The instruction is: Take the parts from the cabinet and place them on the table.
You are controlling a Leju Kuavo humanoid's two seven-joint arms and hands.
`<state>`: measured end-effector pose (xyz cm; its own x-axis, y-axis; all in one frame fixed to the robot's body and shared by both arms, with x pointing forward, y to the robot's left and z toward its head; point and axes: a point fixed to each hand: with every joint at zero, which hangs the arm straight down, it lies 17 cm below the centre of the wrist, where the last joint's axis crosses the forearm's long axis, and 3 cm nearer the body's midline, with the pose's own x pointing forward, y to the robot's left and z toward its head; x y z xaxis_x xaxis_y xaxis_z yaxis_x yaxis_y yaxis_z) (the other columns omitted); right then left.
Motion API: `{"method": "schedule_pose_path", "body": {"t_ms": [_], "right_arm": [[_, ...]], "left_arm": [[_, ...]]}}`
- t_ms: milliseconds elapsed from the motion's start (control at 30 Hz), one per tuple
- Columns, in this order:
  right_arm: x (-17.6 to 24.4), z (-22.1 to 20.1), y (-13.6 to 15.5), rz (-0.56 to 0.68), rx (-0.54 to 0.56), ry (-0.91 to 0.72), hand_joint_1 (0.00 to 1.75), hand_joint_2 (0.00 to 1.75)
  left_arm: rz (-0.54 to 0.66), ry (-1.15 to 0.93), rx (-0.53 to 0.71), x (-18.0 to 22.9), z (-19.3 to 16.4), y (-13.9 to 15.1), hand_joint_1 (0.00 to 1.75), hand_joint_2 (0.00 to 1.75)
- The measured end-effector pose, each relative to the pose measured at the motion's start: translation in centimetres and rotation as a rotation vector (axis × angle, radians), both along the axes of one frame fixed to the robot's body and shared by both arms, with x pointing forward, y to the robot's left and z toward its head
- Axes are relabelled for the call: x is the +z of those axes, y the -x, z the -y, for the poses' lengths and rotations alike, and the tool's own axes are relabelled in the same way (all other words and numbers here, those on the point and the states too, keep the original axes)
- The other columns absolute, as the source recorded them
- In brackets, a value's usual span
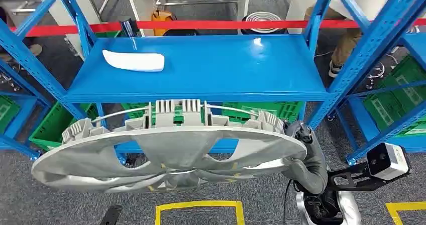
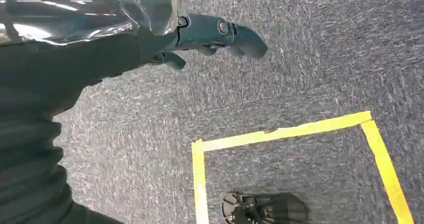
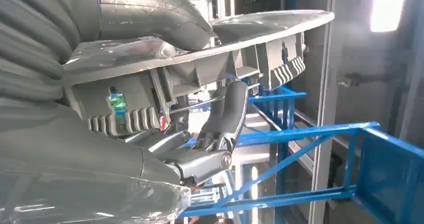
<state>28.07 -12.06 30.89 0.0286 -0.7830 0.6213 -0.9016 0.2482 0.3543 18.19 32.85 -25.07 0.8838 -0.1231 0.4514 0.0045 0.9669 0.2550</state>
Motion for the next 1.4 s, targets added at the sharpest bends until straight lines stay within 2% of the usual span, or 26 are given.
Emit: {"method": "schedule_pose_path", "body": {"t_ms": [300,600,1067,1400], "right_arm": [[-0.9,0.5,0.1,-0.025,-0.033,-0.002,1.75,1.75],[-0.2,0.8,0.9,-0.003,-0.036,-0.024,1.75,1.75],[0.0,0.9,0.9,-0.003,-0.03,-0.034,1.75,1.75],[0.0,0.8,0.5,0.0,-0.031,-0.023,1.75,1.75]], "left_arm": [[-0.016,-0.02,-0.034,-0.1,-0.1,0.2,0.0,1.75],[0.002,-0.029,-0.044,0.4,-0.3,-1.3,0.0,1.75],[-0.027,-0.036,-0.014,-0.2,-0.9,0.6,0.0,1.75],[-0.022,-0.032,-0.016,0.0,-0.8,0.1,0.0,1.75]]}}
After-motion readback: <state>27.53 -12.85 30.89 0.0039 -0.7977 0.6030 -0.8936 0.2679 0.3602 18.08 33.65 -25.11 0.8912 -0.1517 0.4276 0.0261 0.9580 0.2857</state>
